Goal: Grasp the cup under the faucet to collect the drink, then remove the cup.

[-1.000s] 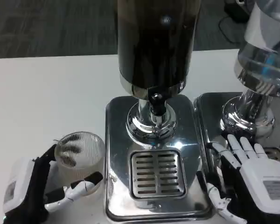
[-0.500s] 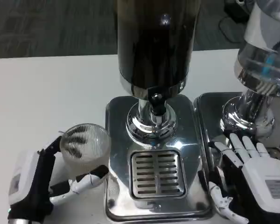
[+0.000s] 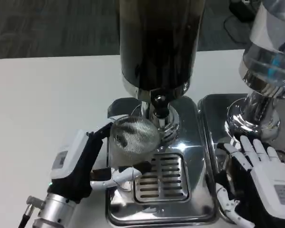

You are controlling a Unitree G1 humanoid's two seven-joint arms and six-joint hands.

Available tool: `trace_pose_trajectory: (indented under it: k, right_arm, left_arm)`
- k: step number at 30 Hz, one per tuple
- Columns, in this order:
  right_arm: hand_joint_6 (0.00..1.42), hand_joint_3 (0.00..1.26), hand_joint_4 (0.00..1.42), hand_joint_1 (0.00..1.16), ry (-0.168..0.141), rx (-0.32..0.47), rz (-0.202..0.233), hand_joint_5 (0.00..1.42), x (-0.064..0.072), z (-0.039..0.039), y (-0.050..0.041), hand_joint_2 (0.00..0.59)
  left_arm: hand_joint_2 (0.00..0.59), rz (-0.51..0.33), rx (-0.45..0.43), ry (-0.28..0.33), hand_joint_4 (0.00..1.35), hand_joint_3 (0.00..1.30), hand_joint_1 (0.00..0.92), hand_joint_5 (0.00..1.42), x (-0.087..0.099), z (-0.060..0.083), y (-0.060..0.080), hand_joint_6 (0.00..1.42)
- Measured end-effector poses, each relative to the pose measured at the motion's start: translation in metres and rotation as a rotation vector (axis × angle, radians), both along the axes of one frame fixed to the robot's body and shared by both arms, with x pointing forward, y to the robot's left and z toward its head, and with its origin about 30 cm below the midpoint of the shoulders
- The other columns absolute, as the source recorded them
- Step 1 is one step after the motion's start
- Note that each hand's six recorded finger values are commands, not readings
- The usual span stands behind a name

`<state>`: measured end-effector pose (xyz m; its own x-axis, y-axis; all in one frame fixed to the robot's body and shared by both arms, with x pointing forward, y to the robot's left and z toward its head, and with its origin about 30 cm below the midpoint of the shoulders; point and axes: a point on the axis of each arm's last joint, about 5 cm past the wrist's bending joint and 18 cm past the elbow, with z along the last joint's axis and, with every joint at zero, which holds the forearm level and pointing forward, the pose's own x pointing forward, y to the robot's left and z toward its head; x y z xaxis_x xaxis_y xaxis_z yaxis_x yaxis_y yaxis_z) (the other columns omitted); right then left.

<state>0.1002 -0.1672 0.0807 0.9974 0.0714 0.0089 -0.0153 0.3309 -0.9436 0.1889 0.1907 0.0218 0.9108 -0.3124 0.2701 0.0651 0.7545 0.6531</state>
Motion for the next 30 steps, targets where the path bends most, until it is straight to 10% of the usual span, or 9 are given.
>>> trace_pose_trajectory:
  k: [30]
  right_arm:
    - [0.0, 0.17, 0.0, 0.22, -0.018, 0.03, -0.046, 0.0, -0.003, 0.0001, 0.0075, 0.503]
  left_arm:
    - [0.088, -0.148, 0.112, 0.013, 0.21, 0.16, 0.261, 0.46, 0.022, 0.0, -0.022, 0.28]
